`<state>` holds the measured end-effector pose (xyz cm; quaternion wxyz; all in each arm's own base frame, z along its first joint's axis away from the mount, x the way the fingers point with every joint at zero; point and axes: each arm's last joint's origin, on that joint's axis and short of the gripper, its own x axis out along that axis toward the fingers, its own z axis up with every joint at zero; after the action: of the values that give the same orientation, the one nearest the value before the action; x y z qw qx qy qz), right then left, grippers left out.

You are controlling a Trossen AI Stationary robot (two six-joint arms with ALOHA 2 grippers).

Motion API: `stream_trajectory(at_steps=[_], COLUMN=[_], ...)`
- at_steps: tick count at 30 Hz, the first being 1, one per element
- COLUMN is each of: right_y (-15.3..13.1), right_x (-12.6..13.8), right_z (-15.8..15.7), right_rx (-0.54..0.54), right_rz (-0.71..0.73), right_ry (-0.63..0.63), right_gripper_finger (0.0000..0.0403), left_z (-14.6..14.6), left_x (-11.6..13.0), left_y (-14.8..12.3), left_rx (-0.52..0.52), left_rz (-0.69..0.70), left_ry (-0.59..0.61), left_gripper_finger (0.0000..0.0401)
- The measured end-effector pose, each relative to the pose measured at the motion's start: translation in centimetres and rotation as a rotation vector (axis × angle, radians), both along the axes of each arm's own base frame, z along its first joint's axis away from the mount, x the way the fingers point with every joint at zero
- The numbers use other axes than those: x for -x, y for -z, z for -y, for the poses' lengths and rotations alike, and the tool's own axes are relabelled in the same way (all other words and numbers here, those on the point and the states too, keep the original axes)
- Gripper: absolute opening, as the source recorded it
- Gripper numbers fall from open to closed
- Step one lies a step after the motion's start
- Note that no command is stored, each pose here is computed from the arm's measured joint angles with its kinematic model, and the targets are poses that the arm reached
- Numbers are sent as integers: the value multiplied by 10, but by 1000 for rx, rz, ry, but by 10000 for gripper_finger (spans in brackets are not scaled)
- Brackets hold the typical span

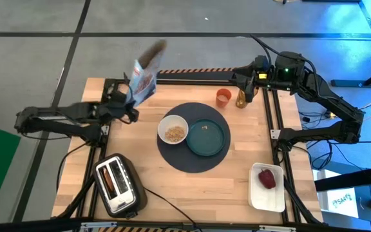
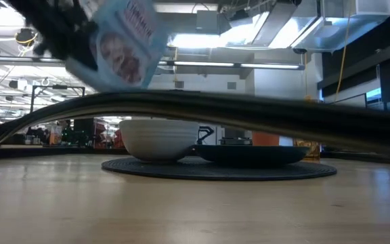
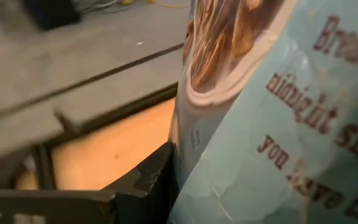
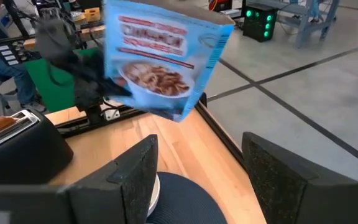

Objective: Arrange a breakfast setting
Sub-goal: Pour the cereals from the blue cereal box into the white bowl on the blue table mat

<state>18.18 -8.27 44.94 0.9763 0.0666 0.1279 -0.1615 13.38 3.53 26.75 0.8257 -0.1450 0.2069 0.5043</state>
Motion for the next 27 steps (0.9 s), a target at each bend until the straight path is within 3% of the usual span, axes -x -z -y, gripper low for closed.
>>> stream_trajectory(at_steps=[5,11,21,27], right_y=[-2,-4,-2,-2], right_x=[-1,-1,-1,-1], right_z=[0,0,0,0], right_rx=[21,32,15,-13], right_rz=[20,38,13,23], right_ry=[-2,-3,-2,6], right_gripper_finger=[225,225,225,225], left_z=[-7,-14,-13,-11], left_x=[-9,1,19,23], left_y=[58,102,138,145], left_rx=[-4,-32,-15,22], left_rz=[130,86,9,9], left_ry=[-112,-197,-243,-238], left_gripper_finger=[139,139,141,154])
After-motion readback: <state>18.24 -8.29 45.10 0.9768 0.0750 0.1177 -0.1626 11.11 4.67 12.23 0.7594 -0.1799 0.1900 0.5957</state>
